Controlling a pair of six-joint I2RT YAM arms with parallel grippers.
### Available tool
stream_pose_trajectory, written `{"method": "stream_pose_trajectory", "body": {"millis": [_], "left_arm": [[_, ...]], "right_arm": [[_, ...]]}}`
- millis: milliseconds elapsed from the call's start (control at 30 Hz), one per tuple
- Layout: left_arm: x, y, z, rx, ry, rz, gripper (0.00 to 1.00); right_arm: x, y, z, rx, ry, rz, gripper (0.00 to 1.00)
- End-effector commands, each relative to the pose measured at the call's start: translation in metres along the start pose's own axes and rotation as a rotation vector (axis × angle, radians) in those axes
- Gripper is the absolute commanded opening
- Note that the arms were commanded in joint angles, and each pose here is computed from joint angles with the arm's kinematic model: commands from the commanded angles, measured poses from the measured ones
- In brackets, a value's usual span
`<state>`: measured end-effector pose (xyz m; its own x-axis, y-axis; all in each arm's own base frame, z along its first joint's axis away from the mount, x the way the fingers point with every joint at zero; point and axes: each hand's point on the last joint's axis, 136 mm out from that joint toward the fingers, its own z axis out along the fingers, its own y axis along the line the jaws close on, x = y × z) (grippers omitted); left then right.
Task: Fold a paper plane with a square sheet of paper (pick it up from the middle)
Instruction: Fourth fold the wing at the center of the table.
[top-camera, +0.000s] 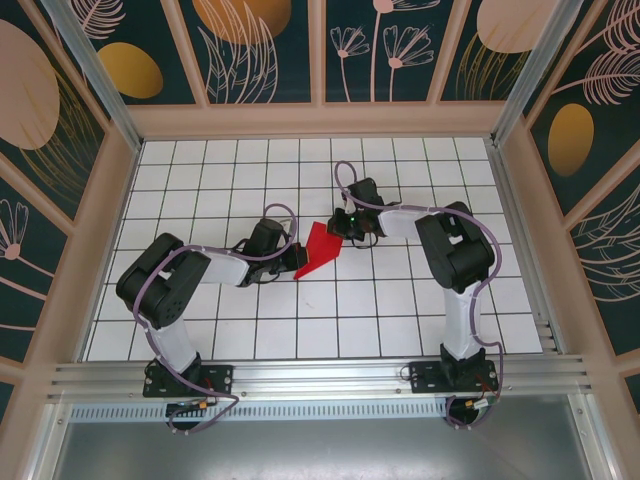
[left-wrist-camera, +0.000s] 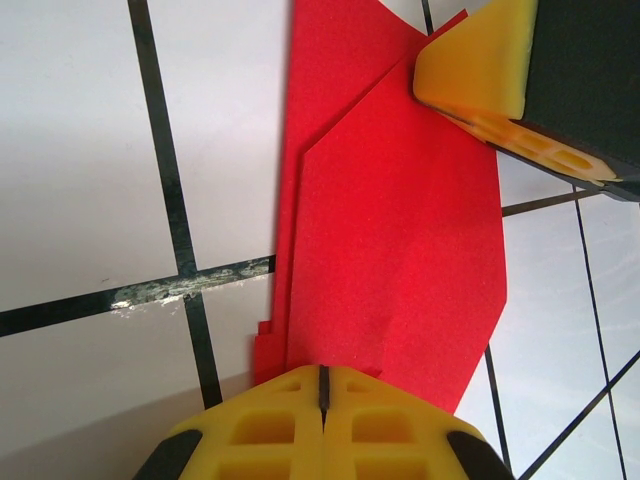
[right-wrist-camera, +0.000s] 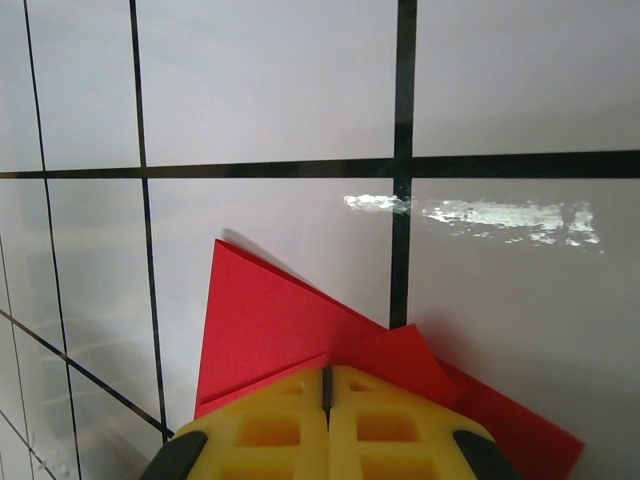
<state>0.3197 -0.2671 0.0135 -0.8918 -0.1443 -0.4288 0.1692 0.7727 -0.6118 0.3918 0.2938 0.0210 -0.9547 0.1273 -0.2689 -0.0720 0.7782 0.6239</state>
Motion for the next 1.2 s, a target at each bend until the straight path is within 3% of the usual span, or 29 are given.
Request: {"method": "stream_pose_trajectory", "body": {"millis": [0, 200, 433, 800, 1033, 1167], "left_arm": [[0.045, 0.069, 0.001, -0.261, 0.122, -0.037, 0.0], [0.045, 0.069, 0.001, -0.261, 0.121, -0.038, 0.0], [0.044, 0.069, 0.0, -0.26, 0.119, -0.039, 0.0], [0.045, 0.07, 0.001, -0.261, 0.121, -0.039, 0.0], [0.045, 0.069, 0.001, -0.259, 0.121, -0.039, 0.0], [0.044, 0.068, 0.001, -0.257, 0.119, -0.038, 0.0]], "right_arm": [[-0.003, -0.016, 0.005, 0.038, -0.013, 0.008, 0.03], [-0.025, -0.013, -0.008, 0.046, -0.068, -0.004, 0.03], [-0.016, -0.039, 0.008, 0.085, -0.04, 0.045, 0.03], [-0.042, -0.042, -0.003, 0.078, -0.11, 0.08, 0.03], [-0.033, -0.053, 0.007, 0.098, -0.072, 0.097, 0.03], [-0.042, -0.043, -0.008, 0.099, -0.109, 0.077, 0.03]]}}
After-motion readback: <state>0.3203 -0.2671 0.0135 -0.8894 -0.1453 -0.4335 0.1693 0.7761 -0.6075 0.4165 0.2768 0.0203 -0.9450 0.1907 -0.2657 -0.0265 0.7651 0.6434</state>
